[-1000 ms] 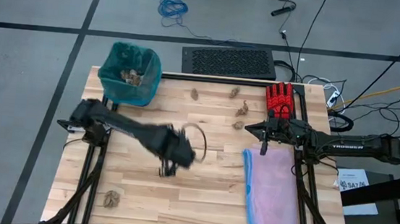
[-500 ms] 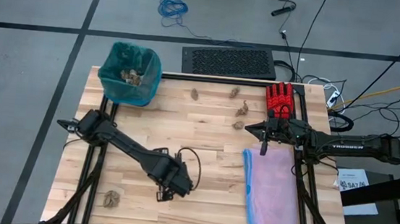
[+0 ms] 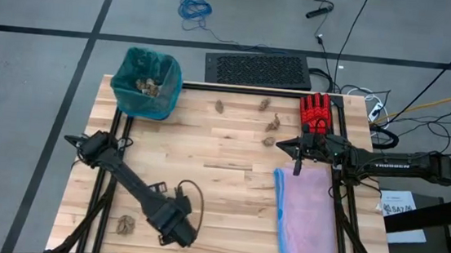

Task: Place trash/remove bag and relplace
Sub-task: Put the brown napkin into the black trash bin

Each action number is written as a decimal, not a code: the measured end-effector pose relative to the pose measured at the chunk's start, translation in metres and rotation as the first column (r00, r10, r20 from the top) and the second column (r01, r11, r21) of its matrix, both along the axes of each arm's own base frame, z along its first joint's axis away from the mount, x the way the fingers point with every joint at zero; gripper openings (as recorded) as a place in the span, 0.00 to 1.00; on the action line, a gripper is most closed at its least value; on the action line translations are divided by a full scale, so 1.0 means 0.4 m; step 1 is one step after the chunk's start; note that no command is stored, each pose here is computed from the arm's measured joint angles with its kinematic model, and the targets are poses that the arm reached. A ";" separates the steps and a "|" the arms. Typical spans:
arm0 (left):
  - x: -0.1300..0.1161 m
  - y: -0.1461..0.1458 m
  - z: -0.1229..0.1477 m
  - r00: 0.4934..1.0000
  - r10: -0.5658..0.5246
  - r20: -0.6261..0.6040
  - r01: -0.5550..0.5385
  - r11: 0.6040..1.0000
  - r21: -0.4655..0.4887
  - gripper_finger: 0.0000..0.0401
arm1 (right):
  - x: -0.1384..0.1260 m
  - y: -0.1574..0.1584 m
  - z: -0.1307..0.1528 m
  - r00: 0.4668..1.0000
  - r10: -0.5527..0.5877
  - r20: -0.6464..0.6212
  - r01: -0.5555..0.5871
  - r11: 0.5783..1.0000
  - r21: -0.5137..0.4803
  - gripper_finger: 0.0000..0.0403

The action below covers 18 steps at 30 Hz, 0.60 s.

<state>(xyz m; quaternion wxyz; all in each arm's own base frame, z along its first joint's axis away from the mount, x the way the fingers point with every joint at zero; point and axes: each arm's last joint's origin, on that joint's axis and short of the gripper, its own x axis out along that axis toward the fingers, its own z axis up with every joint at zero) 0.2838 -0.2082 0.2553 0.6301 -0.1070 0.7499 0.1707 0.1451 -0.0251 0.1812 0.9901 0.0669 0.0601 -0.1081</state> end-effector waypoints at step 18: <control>-0.176 -0.091 -0.235 0.955 -0.062 -0.291 0.014 0.987 -0.163 0.29 | 0.000 0.000 0.000 1.000 0.000 0.002 0.000 1.000 -0.001 0.00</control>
